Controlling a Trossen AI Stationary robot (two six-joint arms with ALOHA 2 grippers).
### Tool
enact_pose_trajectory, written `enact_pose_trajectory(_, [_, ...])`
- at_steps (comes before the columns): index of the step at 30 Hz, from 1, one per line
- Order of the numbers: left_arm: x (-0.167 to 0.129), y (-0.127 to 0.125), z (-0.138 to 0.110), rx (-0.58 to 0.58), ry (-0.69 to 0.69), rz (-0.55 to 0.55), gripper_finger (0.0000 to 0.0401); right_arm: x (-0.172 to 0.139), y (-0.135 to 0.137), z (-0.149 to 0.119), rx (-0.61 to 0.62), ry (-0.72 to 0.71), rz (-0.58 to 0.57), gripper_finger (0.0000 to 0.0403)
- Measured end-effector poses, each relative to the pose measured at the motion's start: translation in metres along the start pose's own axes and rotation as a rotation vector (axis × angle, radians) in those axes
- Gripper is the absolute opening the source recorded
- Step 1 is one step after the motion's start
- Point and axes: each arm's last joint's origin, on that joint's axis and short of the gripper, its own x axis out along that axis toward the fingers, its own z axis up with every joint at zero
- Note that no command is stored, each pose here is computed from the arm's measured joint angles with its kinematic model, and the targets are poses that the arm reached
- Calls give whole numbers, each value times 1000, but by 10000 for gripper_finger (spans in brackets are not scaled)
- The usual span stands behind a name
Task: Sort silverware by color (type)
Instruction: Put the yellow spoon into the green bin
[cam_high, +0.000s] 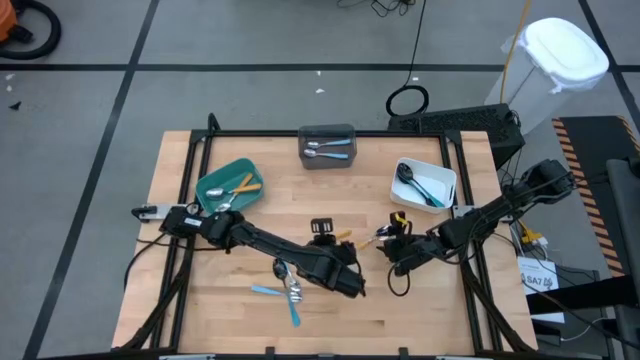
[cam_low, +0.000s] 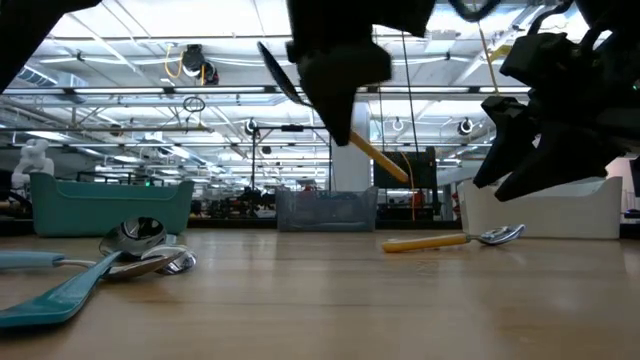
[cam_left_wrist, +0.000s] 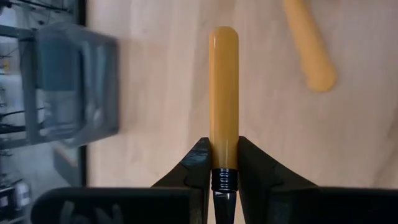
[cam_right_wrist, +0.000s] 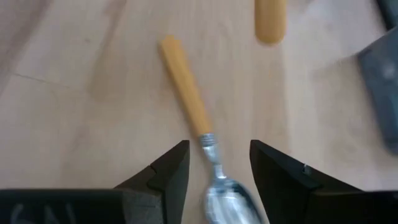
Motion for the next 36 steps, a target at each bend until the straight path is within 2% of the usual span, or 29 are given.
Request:
enact_pose_trajectory(6, [-33, 31, -5, -33, -74, 20, 50, 0, -3, 2, -80, -21, -108, 164])
enact_pose_trajectory(14, [-67, 67, -13, -95, -191, 107, 50, 0, -3, 3, -112, -25, -93, 164])
enact_pose_trajectory(17, [-65, 74, -11, -90, -189, 125, 50, 0, -2, 3, -130, -27, -56, 164])
enact_pose_trajectory(24, [-43, 89, -6, -114, -134, 149, 50, 0, -1, 3, -161, -26, -54, 164])
enact_pose_trajectory(28, [-27, 83, -7, -187, -115, 179, 50, 0, -1, 3, -163, -26, -53, 164])
enact_pose_trajectory(36, [-5, 36, -5, -331, -260, 210, 50, 0, -1, 3, -164, -24, -51, 164])
